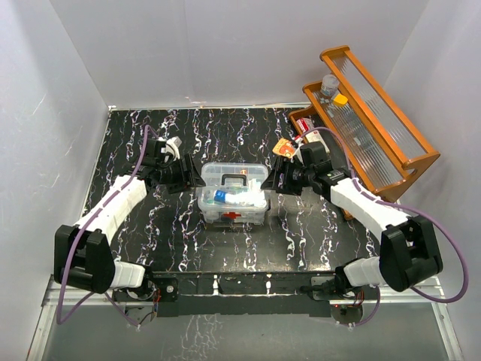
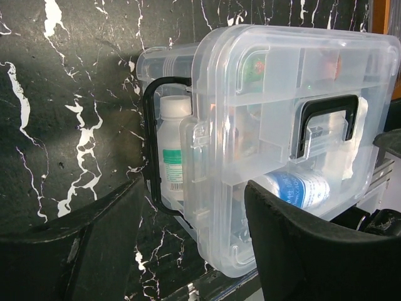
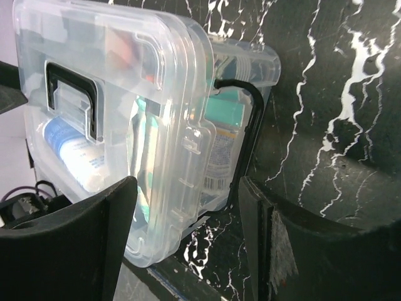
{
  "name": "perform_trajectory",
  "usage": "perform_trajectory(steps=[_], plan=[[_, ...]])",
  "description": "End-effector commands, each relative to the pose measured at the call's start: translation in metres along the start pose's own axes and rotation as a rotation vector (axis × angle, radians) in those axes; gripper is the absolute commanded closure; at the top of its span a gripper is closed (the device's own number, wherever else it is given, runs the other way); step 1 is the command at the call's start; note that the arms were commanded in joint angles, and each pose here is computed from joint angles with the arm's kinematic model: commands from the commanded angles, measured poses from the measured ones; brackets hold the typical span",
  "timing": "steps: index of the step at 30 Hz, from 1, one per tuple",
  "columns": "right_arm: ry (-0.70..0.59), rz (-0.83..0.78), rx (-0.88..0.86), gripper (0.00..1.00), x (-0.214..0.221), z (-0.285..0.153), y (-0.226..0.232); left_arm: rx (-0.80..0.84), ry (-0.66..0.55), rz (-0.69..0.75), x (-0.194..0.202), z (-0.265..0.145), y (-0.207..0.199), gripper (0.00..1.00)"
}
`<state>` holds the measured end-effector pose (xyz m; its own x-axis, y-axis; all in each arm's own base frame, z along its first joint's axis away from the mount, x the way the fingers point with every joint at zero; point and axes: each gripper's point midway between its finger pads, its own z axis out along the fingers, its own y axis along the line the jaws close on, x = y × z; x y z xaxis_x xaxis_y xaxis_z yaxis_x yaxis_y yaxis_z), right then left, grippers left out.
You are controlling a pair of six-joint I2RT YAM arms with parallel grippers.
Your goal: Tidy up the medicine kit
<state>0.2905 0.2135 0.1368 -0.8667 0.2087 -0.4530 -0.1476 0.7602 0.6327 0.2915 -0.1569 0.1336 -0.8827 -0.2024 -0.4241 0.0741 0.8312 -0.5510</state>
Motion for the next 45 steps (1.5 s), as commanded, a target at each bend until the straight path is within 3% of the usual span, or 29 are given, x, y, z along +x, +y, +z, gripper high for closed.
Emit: perform_trajectory(steps=[1, 9, 15, 20, 25, 37, 40, 45], plan=[[-0.008, -0.003, -0.101, 0.37, 0.000, 0.005, 0.016, 0.029, 0.009, 0.015, 0.002, -0.003, -0.005, 0.37], [0.003, 0.127, -0.156, 0.60, 0.015, 0.021, 0.013, -0.017, 0.001, -0.001, 0.006, 0.001, 0.007, 0.46], [-0.001, 0.130, -0.187, 0.62, 0.015, 0.030, 0.013, -0.039, -0.025, 0.004, 0.003, -0.001, 0.010, 0.47], [0.019, 0.122, -0.233, 0.64, 0.014, 0.041, 0.022, -0.209, -0.054, -0.016, -0.003, -0.004, 0.038, 0.49], [-0.037, 0.097, -0.194, 0.69, 0.004, 0.046, 0.017, -0.258, -0.097, -0.019, -0.012, -0.012, 0.043, 0.47], [-0.075, 0.117, -0.237, 0.69, -0.004, 0.066, 0.039, -0.331, -0.138, -0.006, -0.025, -0.022, 0.051, 0.44], [-0.100, 0.092, -0.206, 0.62, -0.014, 0.060, 0.042, -0.346, -0.153, 0.007, -0.031, -0.027, 0.050, 0.41], [-0.150, 0.053, -0.170, 0.47, -0.040, 0.041, 0.056, -0.379, -0.163, 0.107, -0.046, -0.044, 0.046, 0.23]])
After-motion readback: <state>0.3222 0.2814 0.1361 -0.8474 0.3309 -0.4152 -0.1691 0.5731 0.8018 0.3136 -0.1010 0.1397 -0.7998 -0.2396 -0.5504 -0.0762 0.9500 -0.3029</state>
